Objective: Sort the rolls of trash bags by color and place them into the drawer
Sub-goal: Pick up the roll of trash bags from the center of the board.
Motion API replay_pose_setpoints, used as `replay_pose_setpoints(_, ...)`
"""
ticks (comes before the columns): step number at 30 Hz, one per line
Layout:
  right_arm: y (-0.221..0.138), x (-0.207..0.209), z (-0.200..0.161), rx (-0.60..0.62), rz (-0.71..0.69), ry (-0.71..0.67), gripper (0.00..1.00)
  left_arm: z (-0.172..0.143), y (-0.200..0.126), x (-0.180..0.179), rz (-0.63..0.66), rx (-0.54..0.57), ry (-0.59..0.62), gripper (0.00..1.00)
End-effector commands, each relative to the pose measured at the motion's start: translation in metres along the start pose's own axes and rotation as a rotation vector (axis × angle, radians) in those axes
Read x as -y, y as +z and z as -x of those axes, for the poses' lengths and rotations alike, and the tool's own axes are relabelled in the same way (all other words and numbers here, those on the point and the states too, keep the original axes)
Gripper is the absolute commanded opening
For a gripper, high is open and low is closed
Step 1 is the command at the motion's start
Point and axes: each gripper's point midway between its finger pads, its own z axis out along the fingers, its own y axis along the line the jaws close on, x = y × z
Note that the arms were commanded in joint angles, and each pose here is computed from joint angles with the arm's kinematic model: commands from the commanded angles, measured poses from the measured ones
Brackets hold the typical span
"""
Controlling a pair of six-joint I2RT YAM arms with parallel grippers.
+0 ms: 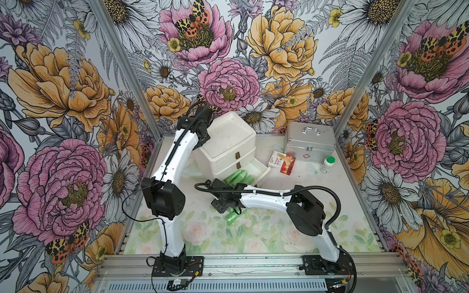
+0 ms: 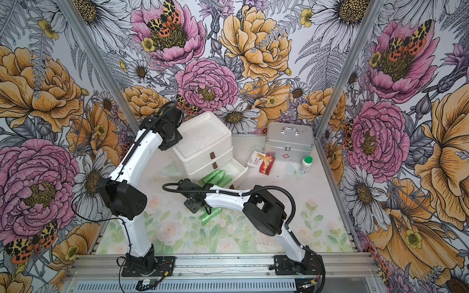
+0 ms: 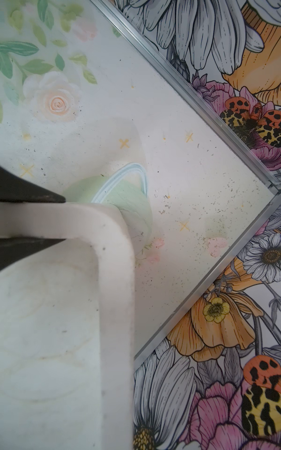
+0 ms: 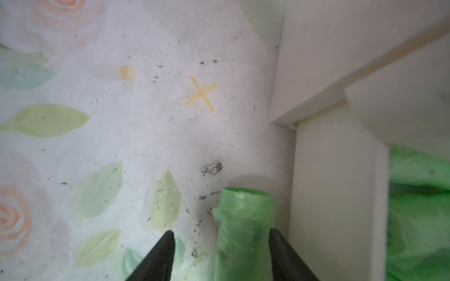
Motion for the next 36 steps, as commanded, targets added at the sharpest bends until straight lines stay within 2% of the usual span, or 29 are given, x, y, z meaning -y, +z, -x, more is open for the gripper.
replay_pose_setpoints(1,0.024,-0.006,-0.028,-0.105,0.017,-0.019,0.61,-0.077,0.022,-0.004,0.042,-0.313,0.075,0.0)
replay_pose_setpoints(6,0.03,-0.008,-0.027,-0.119,0.028,-0.02,0.57,-0.076,0.022,-0.005,0.044,-0.311,0.075,0.0)
replay_pose_setpoints(22,0.047,-0.007,-0.043,-0.182,0.048,0.021,0.57,-0.078,0.022,-0.003,0.042,-0.314,0.077,0.0)
replay_pose_setpoints(24,0.047,-0.008,-0.043,-0.184,0.054,0.028,0.54,-0.078,0.022,-0.003,0.042,-0.314,0.077,0.0)
replay_pose_setpoints(31,0.014,-0.015,-0.013,-0.105,0.105,0.075,0.24,-0.079,0.024,-0.004,0.048,-0.315,0.08,0.0)
replay_pose_setpoints(36,-0.037,-0.016,0.024,0.009,0.154,0.114,0.19,-0.079,0.024,-0.004,0.048,-0.316,0.081,0.0)
